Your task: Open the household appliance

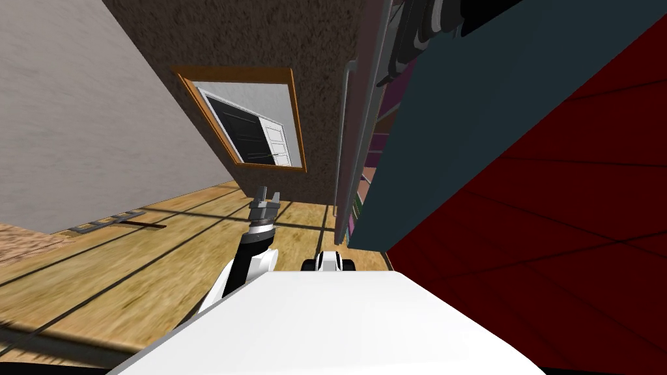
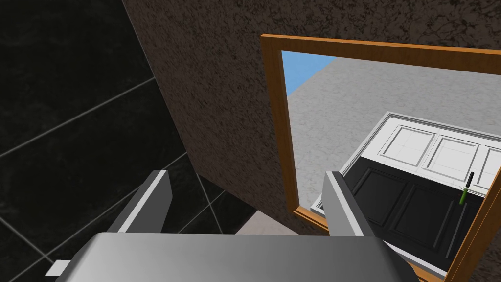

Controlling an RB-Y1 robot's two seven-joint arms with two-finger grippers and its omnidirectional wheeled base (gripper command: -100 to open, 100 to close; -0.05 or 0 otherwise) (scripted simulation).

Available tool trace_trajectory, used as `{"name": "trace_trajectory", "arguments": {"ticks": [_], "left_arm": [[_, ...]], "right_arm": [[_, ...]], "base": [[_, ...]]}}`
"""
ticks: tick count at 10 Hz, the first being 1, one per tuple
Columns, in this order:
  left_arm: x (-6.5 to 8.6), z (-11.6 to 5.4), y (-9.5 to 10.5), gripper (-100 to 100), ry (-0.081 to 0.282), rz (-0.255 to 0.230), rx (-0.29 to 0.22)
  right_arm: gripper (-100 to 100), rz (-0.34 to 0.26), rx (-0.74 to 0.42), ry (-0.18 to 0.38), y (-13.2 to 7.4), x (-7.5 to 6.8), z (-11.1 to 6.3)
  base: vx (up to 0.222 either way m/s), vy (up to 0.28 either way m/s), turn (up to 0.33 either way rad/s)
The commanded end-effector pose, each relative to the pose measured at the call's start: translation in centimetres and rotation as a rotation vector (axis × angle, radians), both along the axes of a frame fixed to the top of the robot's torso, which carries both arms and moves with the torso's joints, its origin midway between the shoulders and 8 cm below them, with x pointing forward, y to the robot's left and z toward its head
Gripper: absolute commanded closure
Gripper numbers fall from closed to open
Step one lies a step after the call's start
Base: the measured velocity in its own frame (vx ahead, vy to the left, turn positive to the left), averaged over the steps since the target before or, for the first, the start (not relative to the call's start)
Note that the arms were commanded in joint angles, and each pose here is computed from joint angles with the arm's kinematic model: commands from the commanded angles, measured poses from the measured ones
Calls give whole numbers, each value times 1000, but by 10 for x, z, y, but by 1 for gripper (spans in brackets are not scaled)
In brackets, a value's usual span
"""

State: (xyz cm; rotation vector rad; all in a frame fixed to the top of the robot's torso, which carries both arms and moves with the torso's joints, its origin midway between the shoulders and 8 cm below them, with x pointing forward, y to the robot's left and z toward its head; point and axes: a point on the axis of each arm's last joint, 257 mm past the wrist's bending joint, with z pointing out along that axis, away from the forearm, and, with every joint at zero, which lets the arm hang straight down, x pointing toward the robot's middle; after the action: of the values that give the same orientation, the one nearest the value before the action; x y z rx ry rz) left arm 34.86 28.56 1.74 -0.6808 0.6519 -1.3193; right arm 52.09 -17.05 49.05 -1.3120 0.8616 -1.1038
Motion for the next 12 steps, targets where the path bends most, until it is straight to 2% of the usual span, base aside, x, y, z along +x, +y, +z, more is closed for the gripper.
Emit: {"name": "trace_trajectory", "arguments": {"ticks": [1,2,12], "left_arm": [[0,0,0,0,0,0,0],[0,0,0,0,0,0,0],[0,0,0,0,0,0,0]], "right_arm": [[-100,1,-4,-2,3,-4,4],[100,4,-4,-1,5,-5,5],[100,-124,-7,-3,-38,11,10]], "base": [[74,45,-3],[6,10,3],[76,264,-106]]}}
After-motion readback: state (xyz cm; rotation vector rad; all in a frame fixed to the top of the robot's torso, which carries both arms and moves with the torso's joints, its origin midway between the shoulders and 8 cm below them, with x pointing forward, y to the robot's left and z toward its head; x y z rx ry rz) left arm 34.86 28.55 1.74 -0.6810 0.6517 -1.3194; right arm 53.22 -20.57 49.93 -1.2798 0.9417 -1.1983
